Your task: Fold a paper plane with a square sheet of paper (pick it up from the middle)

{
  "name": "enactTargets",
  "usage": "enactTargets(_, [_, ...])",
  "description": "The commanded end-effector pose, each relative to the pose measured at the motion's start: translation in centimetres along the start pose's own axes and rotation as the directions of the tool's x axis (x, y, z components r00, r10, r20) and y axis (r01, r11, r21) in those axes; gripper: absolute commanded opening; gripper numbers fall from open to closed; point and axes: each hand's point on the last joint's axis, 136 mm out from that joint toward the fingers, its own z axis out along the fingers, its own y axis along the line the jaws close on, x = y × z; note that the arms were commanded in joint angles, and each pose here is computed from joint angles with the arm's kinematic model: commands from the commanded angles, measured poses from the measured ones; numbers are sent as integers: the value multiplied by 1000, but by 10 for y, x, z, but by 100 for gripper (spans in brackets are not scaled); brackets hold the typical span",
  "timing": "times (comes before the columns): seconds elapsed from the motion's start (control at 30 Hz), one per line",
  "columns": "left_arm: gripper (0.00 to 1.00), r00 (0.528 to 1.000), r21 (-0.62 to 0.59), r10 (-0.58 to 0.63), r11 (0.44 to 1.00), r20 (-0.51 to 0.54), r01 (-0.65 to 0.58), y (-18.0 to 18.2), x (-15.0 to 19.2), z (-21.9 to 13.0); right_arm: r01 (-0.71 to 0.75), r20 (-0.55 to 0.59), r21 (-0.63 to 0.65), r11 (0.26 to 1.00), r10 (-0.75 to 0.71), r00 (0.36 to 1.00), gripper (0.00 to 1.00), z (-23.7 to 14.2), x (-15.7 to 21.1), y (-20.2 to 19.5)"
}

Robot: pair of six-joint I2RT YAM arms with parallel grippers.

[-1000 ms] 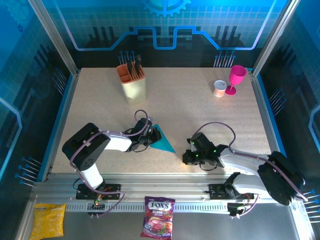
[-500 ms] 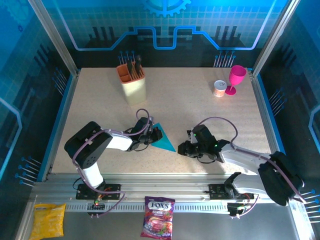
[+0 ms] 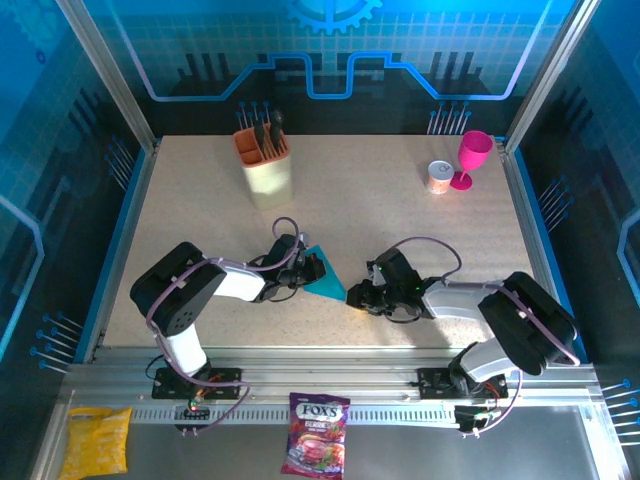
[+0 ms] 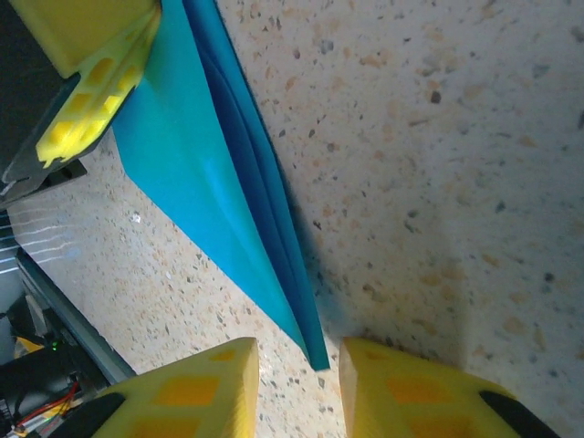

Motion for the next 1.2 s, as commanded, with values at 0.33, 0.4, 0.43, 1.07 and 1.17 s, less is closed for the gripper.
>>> enactTargets(0.33, [0, 994, -173, -27, 985, -109, 7, 58, 36, -1, -21, 23, -114, 993, 24, 999, 25, 10, -22, 25])
enactTargets(0.4, [0, 994, -171, -26, 985, -108, 7, 57, 36, -1, -28, 23, -115, 993, 31, 999, 25, 10, -23, 23])
enactTargets(0.43, [0, 994, -173, -26, 985, -108, 7, 58, 36, -1, -31, 24, -120, 992, 34, 999, 25, 11, -23, 23])
enactTargets(1.07, [29, 990, 22, -98, 995, 102, 96, 8, -62, -60, 18, 109, -85, 996, -9, 994, 0, -49, -43, 25])
enactTargets(1.17, [36, 980, 51, -95, 995, 177, 87, -4, -89, -92, 104, 164, 51, 993, -111, 980, 0, -88, -54, 30])
